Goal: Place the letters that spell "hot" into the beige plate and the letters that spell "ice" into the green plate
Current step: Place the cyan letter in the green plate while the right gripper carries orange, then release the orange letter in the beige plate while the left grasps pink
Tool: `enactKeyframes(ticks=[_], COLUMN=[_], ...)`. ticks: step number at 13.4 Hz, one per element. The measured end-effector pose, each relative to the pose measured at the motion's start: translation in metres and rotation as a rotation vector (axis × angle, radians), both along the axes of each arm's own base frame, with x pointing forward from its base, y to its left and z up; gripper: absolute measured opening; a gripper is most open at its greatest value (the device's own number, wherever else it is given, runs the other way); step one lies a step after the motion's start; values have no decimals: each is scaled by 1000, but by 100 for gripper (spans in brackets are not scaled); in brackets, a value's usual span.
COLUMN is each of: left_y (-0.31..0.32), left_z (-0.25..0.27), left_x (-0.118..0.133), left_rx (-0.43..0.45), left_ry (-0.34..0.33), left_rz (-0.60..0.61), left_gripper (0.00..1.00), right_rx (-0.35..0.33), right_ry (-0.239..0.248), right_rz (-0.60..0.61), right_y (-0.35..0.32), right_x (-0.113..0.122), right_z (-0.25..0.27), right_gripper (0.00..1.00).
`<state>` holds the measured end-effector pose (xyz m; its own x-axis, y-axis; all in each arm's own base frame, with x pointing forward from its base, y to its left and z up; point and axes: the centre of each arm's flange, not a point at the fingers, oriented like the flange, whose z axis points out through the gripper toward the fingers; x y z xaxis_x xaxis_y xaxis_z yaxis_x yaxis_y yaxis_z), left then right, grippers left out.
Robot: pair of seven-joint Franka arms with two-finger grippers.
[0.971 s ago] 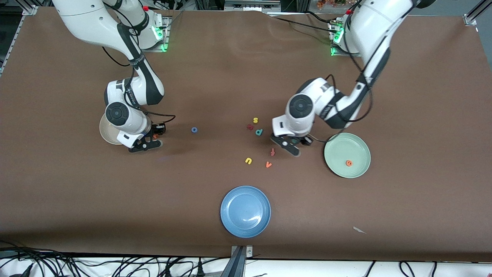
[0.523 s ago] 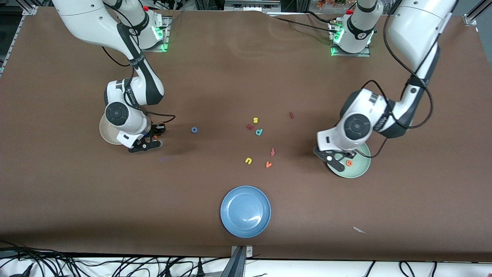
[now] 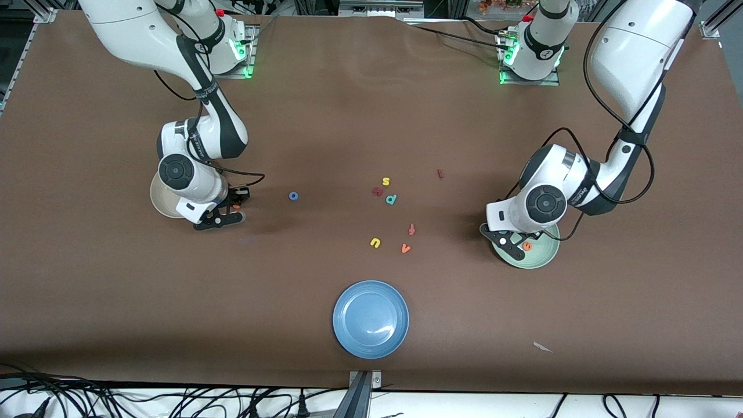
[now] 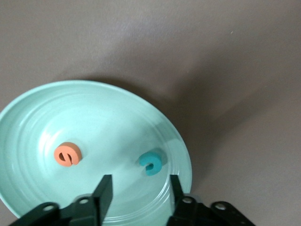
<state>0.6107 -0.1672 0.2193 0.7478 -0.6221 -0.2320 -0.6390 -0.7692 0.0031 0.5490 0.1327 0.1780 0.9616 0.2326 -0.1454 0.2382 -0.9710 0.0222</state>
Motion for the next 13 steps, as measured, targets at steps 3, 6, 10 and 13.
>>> enactKeyframes(ticks=[3,6,10,13], left_y=[-21,-54,-125,-159], left_z=[18,30,18,-2], left_x=[-8,-22,-68,-102], left_rx=[-35,-31,76,118], left_ry=[21,34,25,21], left_rz=[76,279,600,757], left_gripper=[96,100,100,100], right_rx=[-3,-23,-69,-89], right_ry=[7,56,141,212], right_rz=[-10,-63,-168,-201], right_y=[0,-7,-80,-130], right_x=[9,24,26,8], right_z=[13,56,89,66], right_gripper=[19,19,19,19])
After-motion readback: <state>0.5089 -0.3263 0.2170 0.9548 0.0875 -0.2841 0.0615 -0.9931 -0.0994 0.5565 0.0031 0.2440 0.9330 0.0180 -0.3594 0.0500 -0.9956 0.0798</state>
